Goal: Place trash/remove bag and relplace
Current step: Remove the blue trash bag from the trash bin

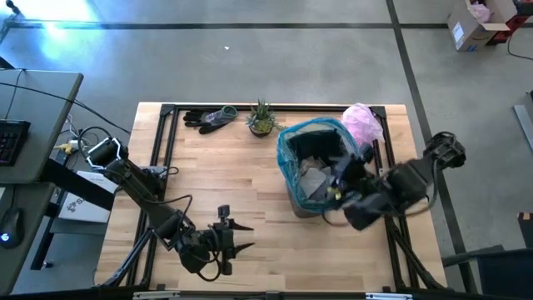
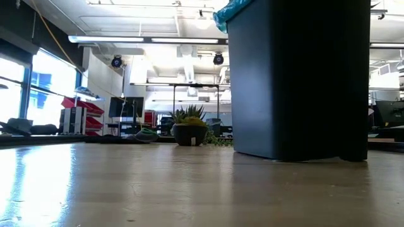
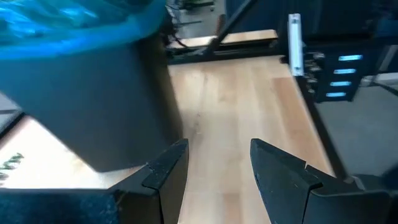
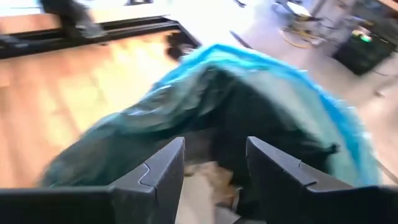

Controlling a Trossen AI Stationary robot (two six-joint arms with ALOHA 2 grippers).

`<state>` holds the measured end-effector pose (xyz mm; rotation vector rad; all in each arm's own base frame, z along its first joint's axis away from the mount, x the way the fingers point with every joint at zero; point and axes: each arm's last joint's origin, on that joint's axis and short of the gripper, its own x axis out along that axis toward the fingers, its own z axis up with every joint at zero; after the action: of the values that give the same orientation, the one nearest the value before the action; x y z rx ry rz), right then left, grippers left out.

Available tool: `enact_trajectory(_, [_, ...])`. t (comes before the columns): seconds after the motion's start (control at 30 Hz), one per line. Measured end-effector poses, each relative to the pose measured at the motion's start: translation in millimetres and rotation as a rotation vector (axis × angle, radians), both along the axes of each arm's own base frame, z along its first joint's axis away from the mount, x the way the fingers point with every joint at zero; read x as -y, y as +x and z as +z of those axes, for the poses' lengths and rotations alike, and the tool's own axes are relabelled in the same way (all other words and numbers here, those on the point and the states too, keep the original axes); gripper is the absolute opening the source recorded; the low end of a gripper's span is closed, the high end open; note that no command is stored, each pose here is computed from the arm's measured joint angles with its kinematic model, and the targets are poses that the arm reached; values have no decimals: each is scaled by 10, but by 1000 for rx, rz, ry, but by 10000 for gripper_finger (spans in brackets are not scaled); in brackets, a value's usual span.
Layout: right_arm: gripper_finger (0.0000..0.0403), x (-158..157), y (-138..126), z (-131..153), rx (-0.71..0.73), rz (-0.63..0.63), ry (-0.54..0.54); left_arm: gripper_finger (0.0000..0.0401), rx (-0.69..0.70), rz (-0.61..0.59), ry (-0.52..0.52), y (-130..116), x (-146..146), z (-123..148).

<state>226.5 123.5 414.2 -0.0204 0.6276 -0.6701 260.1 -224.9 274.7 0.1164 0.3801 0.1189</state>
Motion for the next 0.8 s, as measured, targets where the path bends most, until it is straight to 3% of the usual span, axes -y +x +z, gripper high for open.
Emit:
enact_trajectory(0.37, [156, -413, -246, 0, 110, 106, 22, 158, -5, 25, 119, 48, -77, 2])
enact_trajectory(0.8, [156, -456, -246, -23, 104, 115, 25, 158, -77, -156, 34, 52, -30, -22])
